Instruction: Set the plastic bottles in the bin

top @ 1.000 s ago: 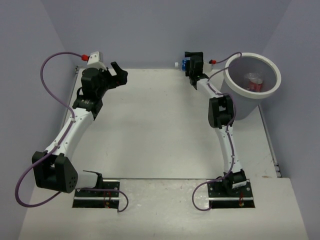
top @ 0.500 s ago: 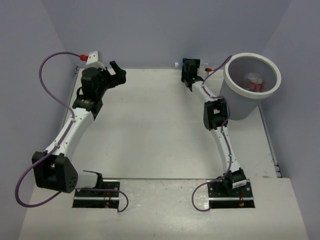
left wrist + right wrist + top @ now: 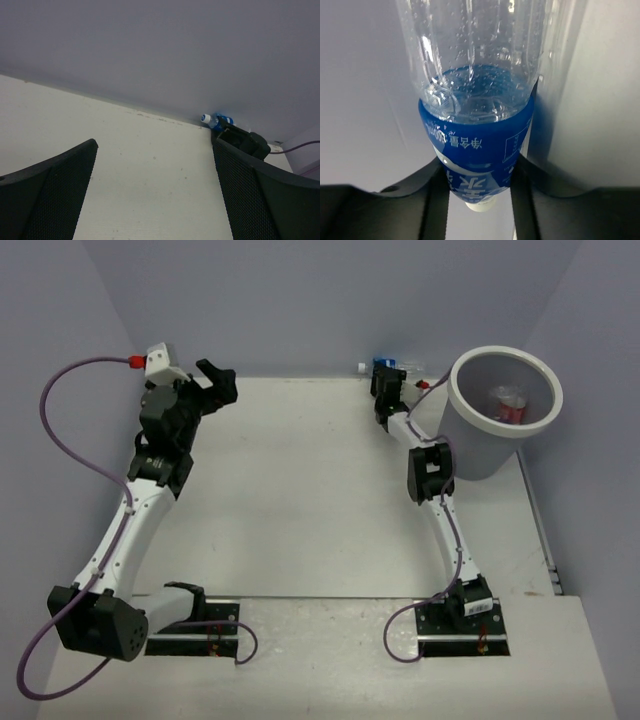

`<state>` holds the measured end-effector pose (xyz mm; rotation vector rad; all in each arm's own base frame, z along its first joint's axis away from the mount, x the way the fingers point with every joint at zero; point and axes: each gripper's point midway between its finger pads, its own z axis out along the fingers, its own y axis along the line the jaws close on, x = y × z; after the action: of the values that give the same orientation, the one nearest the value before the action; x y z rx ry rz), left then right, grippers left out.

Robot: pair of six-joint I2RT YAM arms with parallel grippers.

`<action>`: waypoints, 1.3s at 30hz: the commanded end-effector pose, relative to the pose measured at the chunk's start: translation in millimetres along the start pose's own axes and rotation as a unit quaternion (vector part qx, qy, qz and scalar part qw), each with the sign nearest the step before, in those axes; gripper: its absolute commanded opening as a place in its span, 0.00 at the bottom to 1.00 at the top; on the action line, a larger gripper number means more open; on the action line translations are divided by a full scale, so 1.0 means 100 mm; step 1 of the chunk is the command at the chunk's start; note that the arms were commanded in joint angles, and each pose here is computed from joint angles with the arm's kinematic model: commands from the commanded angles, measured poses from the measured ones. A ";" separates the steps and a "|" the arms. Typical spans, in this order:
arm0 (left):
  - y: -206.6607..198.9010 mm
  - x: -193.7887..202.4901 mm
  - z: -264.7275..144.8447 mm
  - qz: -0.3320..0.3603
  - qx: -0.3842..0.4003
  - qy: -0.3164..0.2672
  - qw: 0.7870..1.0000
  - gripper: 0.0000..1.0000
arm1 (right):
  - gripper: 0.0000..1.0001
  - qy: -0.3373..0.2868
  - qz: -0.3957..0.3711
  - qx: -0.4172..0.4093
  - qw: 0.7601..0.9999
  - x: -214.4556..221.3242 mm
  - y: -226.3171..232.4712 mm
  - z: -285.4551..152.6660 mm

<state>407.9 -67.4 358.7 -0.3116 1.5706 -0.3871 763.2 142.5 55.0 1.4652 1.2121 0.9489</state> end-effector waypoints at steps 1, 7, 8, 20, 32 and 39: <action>0.04 -0.15 -0.05 -0.018 -0.012 -0.033 0.999 1.00 | 0.29 -0.014 0.016 -0.039 0.999 -0.25 0.20 0.09; 0.01 -0.15 -0.10 -0.023 -0.005 -0.030 0.999 1.00 | 0.00 0.017 -0.029 -0.059 0.998 -0.16 0.32 0.00; 0.00 -0.13 -0.10 -0.022 -0.002 -0.023 0.999 1.00 | 0.00 0.027 -0.053 -0.076 0.995 -0.12 0.48 -0.11; -0.06 0.21 -0.20 -0.040 0.025 0.042 0.998 1.00 | 0.00 0.079 -0.180 -0.213 0.957 0.19 1.27 -1.57; 0.08 0.42 -0.45 -0.036 0.004 0.081 0.996 1.00 | 0.00 0.243 -0.215 -0.259 0.910 1.14 1.44 -2.34; 0.06 0.29 -0.61 -0.033 0.005 0.068 0.997 1.00 | 0.00 0.332 -0.259 -0.315 0.851 1.71 1.76 -2.95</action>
<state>356.6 -76.8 322.4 -0.3270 1.7141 -0.4826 586.7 321.0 228.9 0.4861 1.5033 1.2610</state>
